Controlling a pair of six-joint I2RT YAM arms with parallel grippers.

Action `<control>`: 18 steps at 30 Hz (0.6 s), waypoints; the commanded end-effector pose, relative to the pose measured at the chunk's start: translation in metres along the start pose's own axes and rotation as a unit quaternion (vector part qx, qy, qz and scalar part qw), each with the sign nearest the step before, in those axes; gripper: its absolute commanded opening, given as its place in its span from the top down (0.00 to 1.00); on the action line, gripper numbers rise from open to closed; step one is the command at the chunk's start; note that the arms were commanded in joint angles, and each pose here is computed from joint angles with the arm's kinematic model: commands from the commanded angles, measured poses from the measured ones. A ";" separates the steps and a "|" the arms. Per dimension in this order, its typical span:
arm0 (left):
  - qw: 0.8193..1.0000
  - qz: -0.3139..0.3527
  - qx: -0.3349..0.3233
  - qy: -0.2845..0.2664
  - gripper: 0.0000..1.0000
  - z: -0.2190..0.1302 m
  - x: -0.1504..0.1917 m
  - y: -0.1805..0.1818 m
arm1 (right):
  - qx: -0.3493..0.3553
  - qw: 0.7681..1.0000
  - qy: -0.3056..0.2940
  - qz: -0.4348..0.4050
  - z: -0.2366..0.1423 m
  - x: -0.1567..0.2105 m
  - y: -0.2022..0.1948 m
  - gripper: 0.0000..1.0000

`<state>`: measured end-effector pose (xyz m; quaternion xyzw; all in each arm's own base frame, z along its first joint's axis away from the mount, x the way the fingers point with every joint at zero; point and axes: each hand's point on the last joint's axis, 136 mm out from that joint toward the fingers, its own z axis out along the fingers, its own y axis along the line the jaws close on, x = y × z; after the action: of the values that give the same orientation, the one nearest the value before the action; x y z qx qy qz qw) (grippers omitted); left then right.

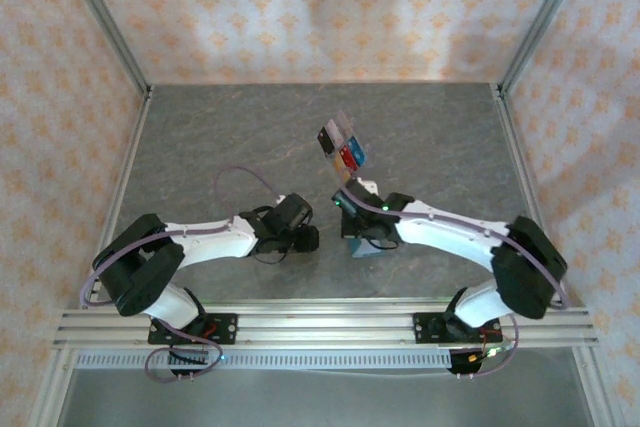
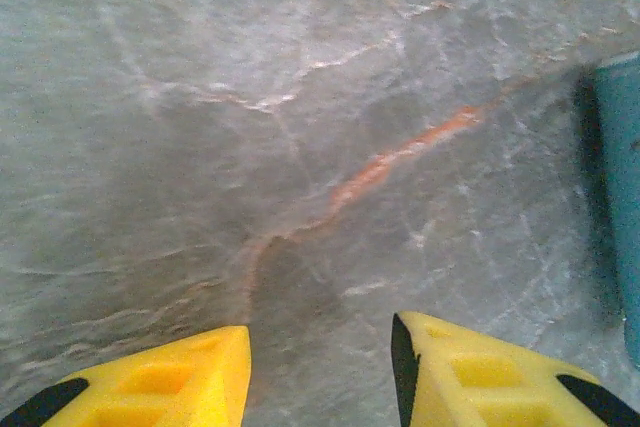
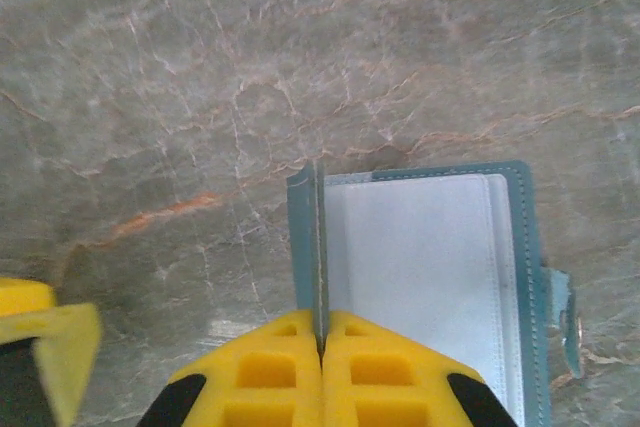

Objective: Put the credit cards into the card holder

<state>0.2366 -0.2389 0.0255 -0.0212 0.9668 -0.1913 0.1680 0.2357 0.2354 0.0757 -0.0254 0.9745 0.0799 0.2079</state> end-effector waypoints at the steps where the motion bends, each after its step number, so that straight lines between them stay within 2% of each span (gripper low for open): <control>1: 0.999 -0.005 -0.048 -0.007 0.57 -0.008 0.000 0.024 | 0.045 0.999 0.000 -0.025 0.009 0.004 -0.002 1.00; 5: 0.997 -0.017 -0.072 -0.007 0.57 -0.012 0.000 0.038 | 0.047 0.998 0.002 -0.034 0.012 0.005 0.009 0.95; 8: 0.997 -0.026 -0.078 -0.009 0.56 -0.014 0.001 0.043 | 0.002 0.999 0.015 -0.029 0.013 0.009 0.025 0.79; 18: 0.997 -0.029 -0.077 -0.013 0.55 -0.019 -0.001 0.043 | -0.129 0.991 0.035 -0.014 0.005 0.018 0.068 0.47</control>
<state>0.2343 -0.2031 0.0266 -0.0521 0.9740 -0.1377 0.1721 0.2214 0.2865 0.0626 -0.0643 0.9723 0.1436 0.1727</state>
